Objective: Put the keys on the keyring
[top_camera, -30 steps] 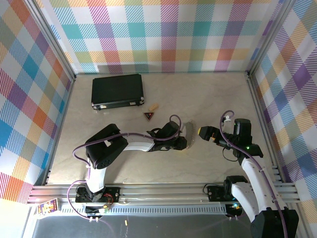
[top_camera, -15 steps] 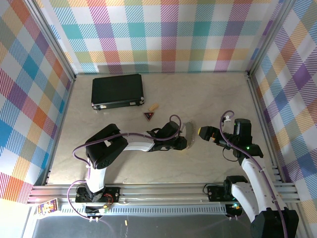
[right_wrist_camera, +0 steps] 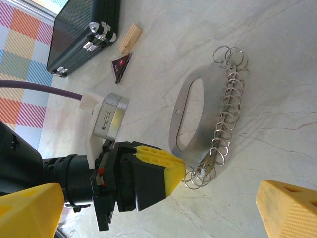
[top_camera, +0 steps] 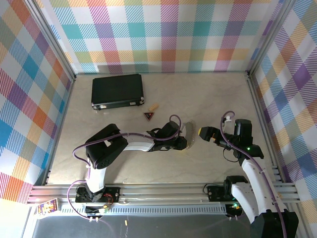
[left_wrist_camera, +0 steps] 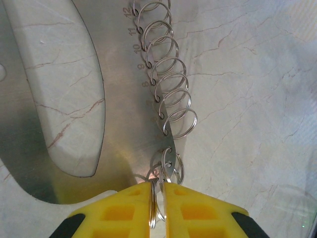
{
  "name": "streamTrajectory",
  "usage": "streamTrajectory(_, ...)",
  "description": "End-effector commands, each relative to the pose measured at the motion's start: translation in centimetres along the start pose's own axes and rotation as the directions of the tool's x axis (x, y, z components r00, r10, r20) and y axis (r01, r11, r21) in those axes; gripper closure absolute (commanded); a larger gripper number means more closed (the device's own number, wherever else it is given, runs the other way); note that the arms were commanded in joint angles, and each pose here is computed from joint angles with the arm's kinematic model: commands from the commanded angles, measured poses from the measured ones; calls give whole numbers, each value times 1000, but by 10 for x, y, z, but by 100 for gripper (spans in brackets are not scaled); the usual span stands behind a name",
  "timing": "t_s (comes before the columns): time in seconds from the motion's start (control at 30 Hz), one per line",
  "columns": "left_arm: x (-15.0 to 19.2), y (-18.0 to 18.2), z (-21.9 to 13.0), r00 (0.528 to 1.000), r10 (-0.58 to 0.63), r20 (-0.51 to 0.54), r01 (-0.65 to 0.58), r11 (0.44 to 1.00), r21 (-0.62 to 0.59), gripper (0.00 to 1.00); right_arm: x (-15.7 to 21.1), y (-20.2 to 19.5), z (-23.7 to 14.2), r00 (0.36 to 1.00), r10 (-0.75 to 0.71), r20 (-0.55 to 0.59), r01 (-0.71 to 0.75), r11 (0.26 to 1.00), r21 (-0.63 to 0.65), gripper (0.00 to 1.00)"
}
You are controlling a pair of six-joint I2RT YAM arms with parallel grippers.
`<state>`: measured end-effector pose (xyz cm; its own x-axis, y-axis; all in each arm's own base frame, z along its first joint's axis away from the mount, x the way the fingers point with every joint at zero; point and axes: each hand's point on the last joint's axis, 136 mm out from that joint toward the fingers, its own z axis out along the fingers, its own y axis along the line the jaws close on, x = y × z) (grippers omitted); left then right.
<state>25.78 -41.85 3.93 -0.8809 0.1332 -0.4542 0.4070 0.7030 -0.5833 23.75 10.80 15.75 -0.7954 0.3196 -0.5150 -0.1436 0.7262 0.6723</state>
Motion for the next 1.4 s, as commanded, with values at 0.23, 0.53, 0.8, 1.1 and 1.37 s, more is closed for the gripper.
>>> streamTrajectory(0.23, 6, 18, 6, 1000, -11, -12, 11, 999, -40, 85, -8, 10, -8, 999, -28, 20, 28, 999, -22, 1)
streamTrajectory(0.53, 5, 17, 5, 1000, -10, -11, 9, 999, -38, 86, -9, 11, -8, 999, -29, 22, 30, 999, -25, 1)
streamTrajectory(0.8, 1, 15, -3, 1000, -5, 3, 5, 999, -38, 80, -8, 11, -8, 999, -28, 21, 28, 999, -25, 1)
streamTrajectory(1.1, -2, 18, -6, 1000, -24, 16, 25, 999, -25, 81, -10, 12, -9, 999, -30, 26, 31, 999, -30, 1)
streamTrajectory(1.37, -4, 18, -11, 999, -35, 26, 35, 999, -12, 82, -11, 12, -9, 999, -29, 29, 30, 999, -31, 1)
